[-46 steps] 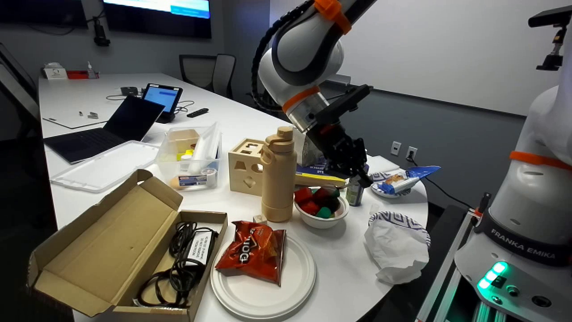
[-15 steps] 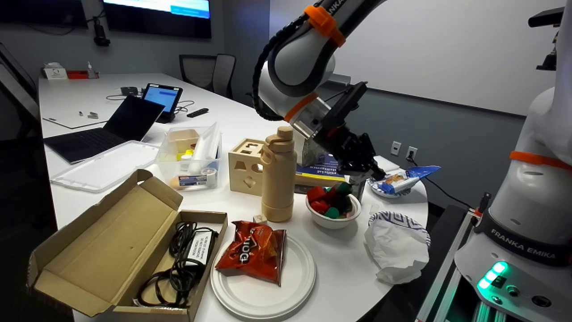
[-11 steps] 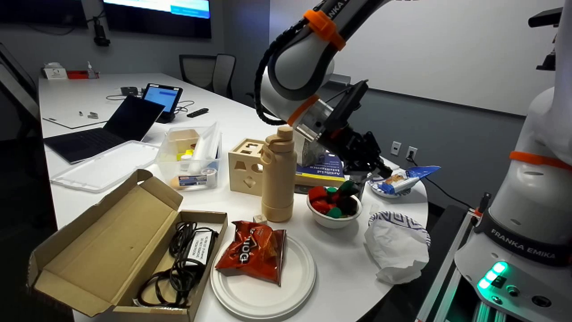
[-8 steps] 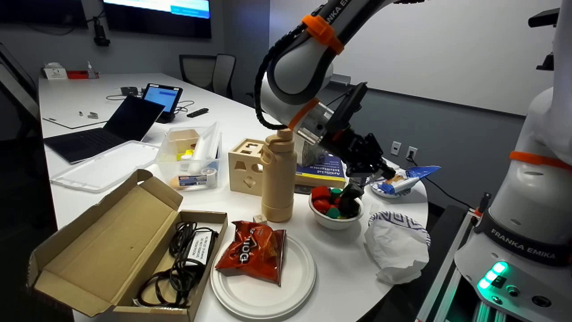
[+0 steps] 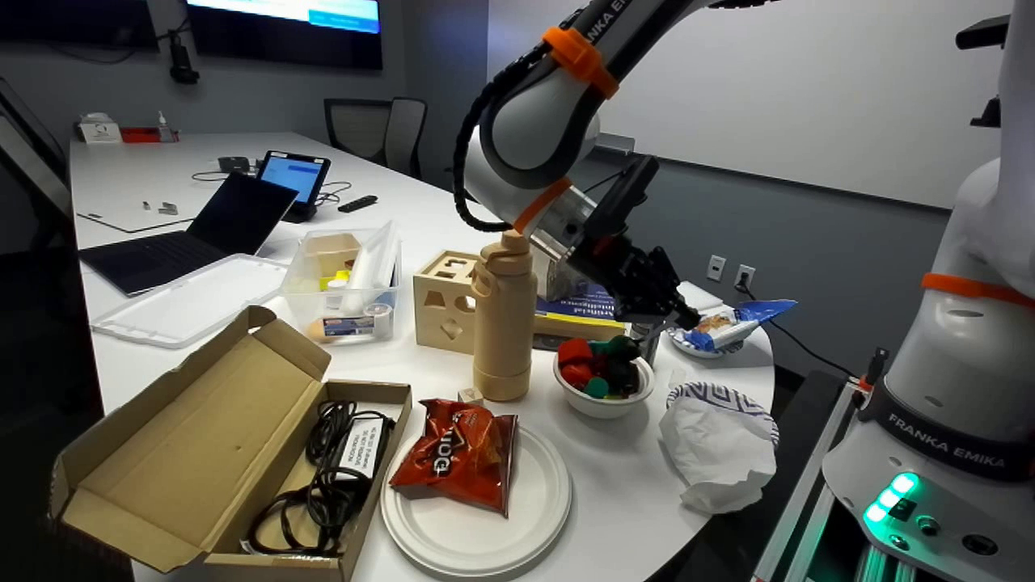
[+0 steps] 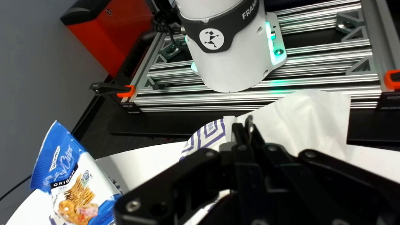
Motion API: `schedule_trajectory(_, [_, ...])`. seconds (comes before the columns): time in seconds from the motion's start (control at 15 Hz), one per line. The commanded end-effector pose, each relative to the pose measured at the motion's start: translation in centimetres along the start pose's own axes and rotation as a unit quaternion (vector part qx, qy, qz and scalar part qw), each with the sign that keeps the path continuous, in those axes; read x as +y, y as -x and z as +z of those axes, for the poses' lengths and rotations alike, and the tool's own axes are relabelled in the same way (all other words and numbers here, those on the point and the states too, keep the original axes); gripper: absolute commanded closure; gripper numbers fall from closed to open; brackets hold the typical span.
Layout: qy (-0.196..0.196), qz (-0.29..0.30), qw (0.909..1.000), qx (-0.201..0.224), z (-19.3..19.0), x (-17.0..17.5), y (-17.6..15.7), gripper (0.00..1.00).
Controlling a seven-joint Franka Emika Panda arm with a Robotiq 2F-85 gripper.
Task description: Stir the white bowl with the kitchen utensil
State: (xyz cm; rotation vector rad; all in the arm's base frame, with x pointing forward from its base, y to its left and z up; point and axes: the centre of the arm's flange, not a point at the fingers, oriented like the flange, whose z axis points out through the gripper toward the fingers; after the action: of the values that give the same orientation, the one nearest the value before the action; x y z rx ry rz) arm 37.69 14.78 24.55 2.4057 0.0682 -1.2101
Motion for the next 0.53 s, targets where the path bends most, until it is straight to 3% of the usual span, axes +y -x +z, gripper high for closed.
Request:
schedule_trajectory(0.0, [-0.018,0.010,0.9990,0.040,-0.7,0.1,0.5,0.99])
schedule_trajectory(0.47, [-0.013,0.023,0.9985,0.048,-2.5,2.5,7.3,0.99])
